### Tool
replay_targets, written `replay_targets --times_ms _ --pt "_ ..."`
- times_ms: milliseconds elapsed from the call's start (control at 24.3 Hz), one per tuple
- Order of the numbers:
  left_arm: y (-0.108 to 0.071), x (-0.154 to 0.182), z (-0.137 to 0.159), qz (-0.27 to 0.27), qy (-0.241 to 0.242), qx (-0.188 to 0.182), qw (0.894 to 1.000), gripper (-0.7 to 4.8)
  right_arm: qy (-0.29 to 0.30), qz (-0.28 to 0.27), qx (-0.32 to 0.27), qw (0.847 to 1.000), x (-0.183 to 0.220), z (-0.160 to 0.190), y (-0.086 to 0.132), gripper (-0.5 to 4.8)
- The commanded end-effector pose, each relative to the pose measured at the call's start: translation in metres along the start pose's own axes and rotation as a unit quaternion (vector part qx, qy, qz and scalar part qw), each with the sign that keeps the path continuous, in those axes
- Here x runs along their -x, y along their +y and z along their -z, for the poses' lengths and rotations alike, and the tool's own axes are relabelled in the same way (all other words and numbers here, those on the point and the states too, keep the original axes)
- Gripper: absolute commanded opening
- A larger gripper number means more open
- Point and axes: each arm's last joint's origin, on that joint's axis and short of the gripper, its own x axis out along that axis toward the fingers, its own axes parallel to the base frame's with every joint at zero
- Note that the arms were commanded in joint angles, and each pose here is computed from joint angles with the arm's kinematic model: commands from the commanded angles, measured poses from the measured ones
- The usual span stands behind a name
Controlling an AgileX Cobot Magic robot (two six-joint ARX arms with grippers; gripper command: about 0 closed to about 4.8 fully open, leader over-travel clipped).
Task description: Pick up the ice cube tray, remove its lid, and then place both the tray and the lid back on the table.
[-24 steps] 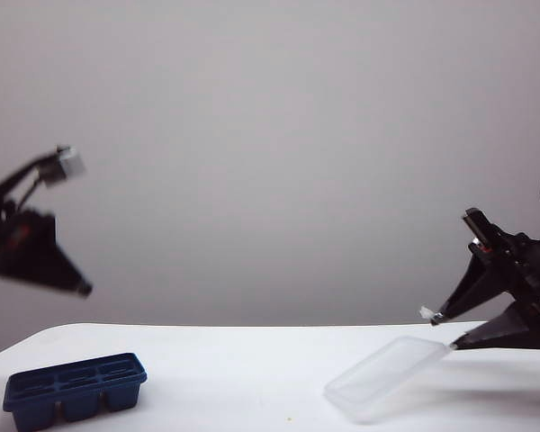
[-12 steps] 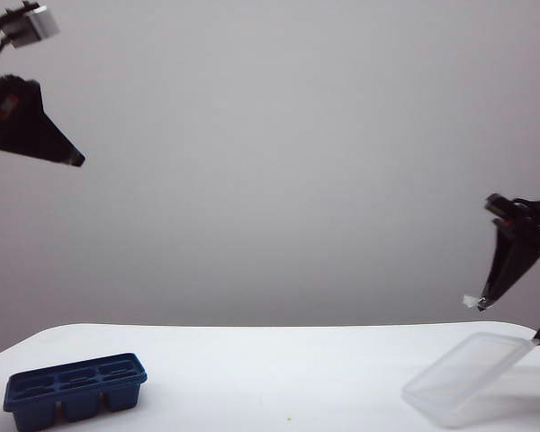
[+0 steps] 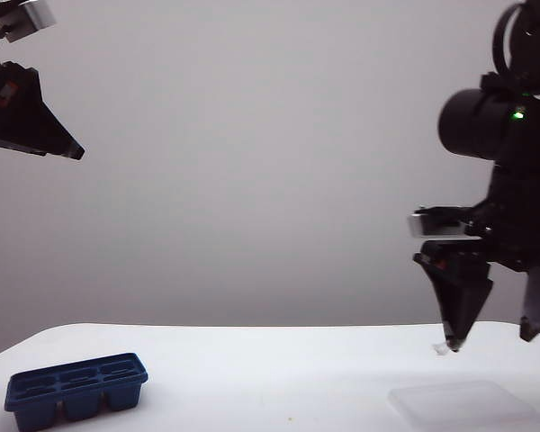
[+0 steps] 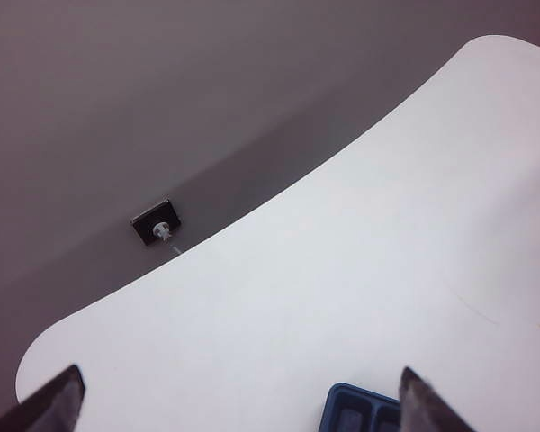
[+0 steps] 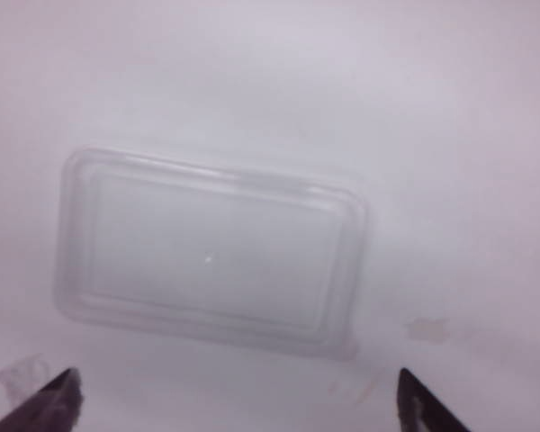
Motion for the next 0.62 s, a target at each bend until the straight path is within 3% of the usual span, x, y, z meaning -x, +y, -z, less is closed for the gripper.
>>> replay_targets --times_ms 41,205,370,534,616 --pt "-0.001 0.001 -0.002 0.013 -0.010 0.008 1.000 4.79 0.001 0.016 0.011 1.000 0.006 -0.004 0.000 4.42" --pt "-0.004 0.005 -0.004 0.036 -0.017 0.044 0.998 4.79 -0.006 0.012 0.009 1.000 0.018 -0.005 0.000 4.42" --pt "-0.011 0.019 -0.009 0.031 -0.018 0.042 0.998 4.79 -0.048 -0.002 -0.005 0.999 0.046 -0.004 0.001 4.42" --pt "-0.022 0.048 -0.019 -0.033 -0.013 0.030 0.999 4.79 -0.139 -0.040 -0.038 0.989 0.099 0.002 0.002 4.35" --pt "-0.028 0.061 -0.024 -0.057 -0.023 0.029 0.998 4.79 -0.173 -0.044 -0.049 0.983 0.117 0.007 0.002 3.80"
